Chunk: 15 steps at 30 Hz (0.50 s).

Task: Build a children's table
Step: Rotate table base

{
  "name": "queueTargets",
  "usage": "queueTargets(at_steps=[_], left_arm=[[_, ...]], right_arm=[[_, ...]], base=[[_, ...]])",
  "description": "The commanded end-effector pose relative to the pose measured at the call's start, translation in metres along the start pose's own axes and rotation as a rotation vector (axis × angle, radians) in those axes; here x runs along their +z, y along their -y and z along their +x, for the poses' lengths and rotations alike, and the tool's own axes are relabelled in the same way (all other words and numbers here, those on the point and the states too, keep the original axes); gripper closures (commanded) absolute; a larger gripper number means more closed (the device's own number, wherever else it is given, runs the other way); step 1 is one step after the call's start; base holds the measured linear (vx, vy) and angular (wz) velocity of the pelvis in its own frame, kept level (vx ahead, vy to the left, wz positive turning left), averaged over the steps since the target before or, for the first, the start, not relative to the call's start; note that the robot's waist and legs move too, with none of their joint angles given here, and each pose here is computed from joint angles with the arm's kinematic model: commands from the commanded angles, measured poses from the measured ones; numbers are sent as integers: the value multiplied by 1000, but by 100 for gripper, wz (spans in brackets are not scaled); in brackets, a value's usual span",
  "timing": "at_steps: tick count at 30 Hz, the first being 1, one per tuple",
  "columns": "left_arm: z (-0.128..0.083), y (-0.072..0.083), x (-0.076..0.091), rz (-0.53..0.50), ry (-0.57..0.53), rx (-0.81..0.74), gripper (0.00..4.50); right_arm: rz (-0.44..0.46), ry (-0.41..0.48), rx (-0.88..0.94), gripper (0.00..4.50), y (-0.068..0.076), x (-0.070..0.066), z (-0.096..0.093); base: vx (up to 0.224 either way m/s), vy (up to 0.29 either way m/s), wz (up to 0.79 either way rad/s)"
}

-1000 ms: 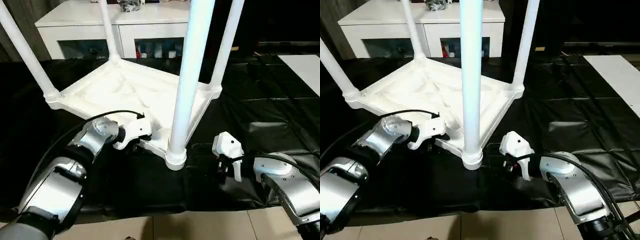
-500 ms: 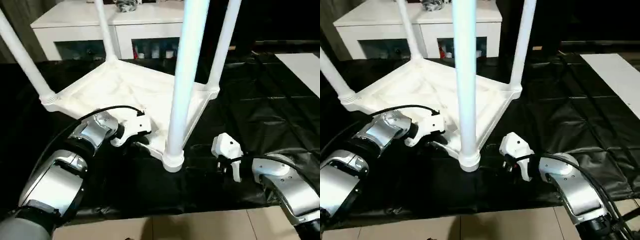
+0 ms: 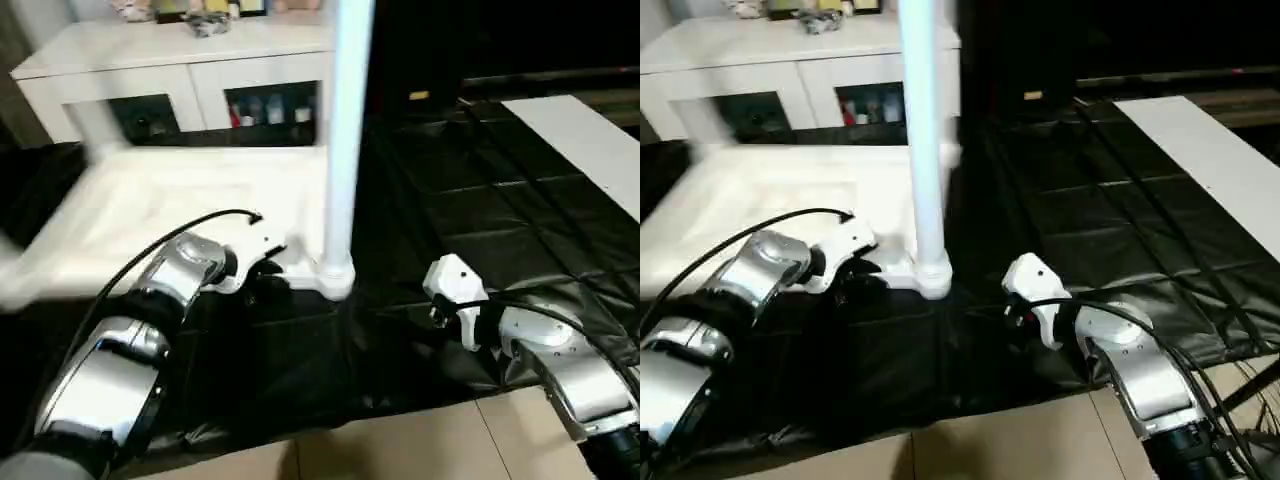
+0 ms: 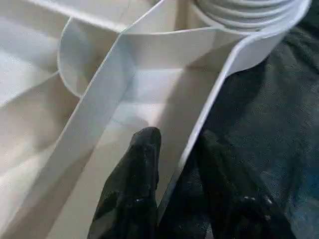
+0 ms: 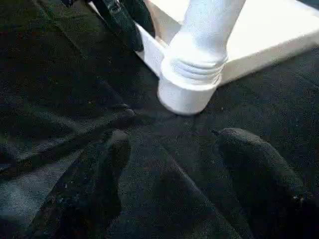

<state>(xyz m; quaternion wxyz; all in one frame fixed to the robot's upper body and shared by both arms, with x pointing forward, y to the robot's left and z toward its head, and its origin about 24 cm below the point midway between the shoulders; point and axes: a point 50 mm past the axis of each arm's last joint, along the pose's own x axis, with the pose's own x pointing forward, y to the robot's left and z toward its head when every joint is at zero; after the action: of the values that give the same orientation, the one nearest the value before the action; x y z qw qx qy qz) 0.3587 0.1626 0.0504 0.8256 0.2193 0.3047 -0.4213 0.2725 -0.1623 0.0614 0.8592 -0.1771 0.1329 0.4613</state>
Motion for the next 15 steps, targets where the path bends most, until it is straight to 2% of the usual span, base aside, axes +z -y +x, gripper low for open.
queueTargets(at_steps=[1, 2, 5, 15], left_arm=[[3, 6, -27, -105, -45, 17, 344], [6, 14, -20, -62, 21, -34, 349], [9, 28, -11, 60, 109, -120, 368], [10, 45, -5, 106, 141, -211, 436]], right_arm=[[-25, 18, -21, 122, 5, 8, 2], [-26, 20, -16, 122, 4, 9, 4], [-32, 20, -8, 122, 2, 11, 6], [-51, 45, 10, 122, 5, 21, 8]], base=[[0, 0, 0], [0, 0, 0], [0, 0, 0], [0, 0, 0]])
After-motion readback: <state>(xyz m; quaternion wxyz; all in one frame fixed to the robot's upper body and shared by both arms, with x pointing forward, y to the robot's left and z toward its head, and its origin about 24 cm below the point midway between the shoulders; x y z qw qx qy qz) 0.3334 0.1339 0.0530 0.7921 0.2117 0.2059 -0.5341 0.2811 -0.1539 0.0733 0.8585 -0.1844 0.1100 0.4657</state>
